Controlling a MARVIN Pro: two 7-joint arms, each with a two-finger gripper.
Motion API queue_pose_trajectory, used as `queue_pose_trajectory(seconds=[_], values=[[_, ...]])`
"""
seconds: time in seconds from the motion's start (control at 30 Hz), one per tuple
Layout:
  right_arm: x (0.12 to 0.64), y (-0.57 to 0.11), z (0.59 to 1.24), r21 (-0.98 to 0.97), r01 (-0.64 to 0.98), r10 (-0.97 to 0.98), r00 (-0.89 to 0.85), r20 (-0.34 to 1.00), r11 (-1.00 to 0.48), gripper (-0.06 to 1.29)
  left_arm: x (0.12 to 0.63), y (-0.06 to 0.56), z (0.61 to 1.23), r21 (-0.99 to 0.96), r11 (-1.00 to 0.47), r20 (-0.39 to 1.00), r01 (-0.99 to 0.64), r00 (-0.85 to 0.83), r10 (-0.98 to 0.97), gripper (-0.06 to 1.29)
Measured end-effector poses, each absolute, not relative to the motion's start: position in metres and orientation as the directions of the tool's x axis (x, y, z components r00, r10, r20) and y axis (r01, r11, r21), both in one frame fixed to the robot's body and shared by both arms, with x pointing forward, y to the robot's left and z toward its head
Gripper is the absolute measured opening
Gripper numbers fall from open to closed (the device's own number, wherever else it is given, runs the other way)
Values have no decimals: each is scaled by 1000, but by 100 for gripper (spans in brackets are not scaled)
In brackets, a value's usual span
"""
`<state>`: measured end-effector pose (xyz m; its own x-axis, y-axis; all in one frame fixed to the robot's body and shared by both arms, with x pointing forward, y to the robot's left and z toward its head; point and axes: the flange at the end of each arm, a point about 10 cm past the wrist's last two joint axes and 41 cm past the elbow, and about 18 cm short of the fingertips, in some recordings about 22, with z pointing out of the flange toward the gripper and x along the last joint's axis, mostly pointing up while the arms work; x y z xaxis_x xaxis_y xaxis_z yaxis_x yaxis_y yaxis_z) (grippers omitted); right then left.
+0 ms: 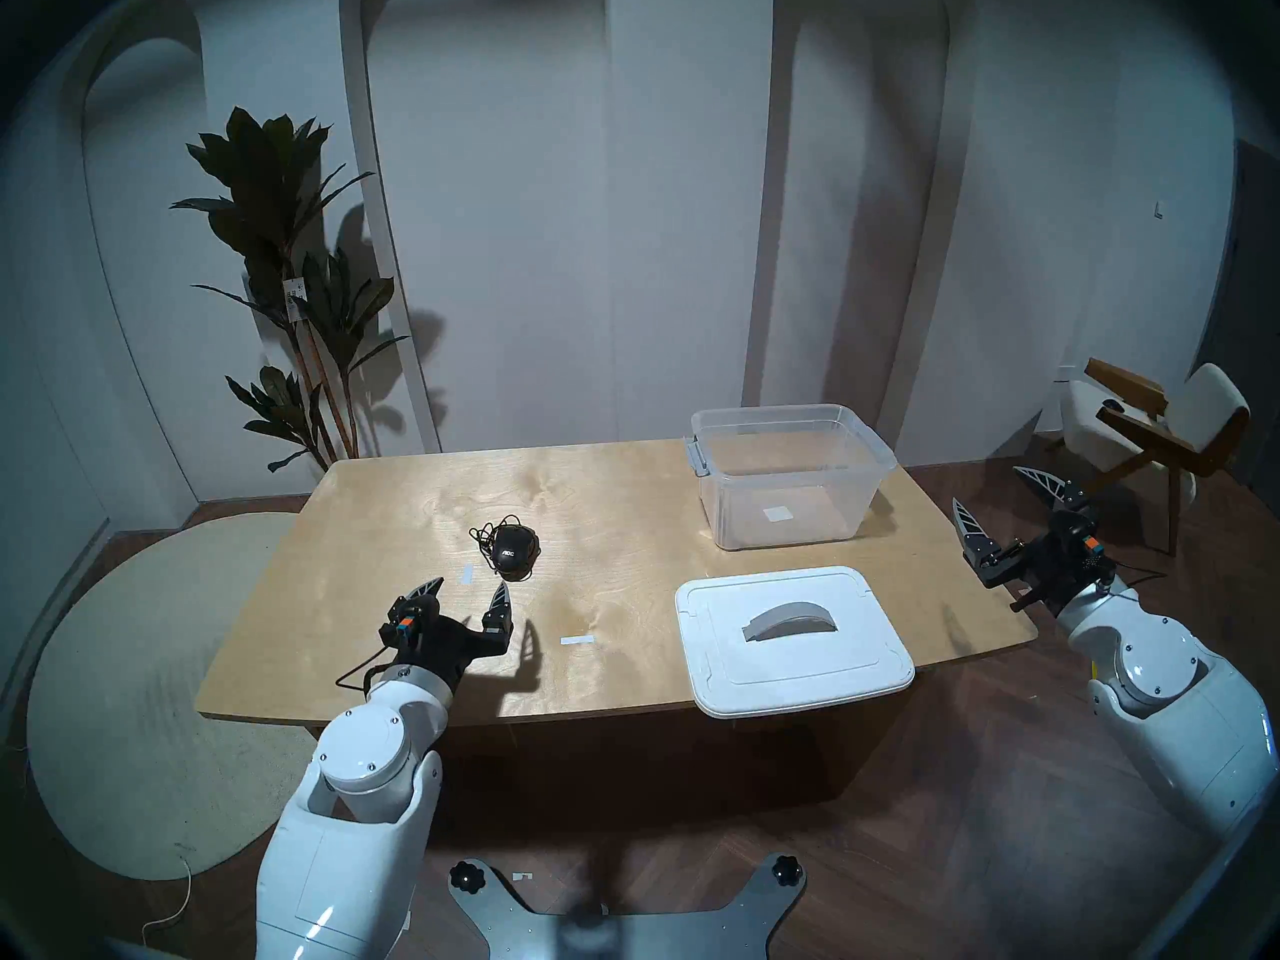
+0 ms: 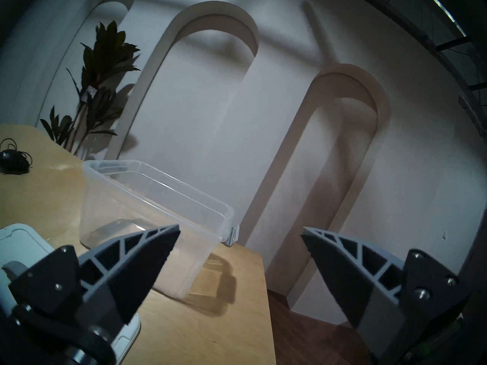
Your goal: Open a storage container and put mouse inside
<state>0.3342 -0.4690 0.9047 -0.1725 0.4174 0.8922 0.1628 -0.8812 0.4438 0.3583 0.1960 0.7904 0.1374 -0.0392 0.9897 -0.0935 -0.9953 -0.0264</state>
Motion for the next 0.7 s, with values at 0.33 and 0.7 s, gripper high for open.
queue_pose_trajectory(seconds=[0.33, 0.7], values=[[331, -476, 906, 427, 278, 384, -197, 902, -860, 125, 381, 182, 778, -55, -980, 964, -191, 245, -102, 123], [328, -483, 909, 396, 365, 337, -216, 916, -843, 125, 408, 167, 774, -41, -977, 949, -207, 298, -103, 123]])
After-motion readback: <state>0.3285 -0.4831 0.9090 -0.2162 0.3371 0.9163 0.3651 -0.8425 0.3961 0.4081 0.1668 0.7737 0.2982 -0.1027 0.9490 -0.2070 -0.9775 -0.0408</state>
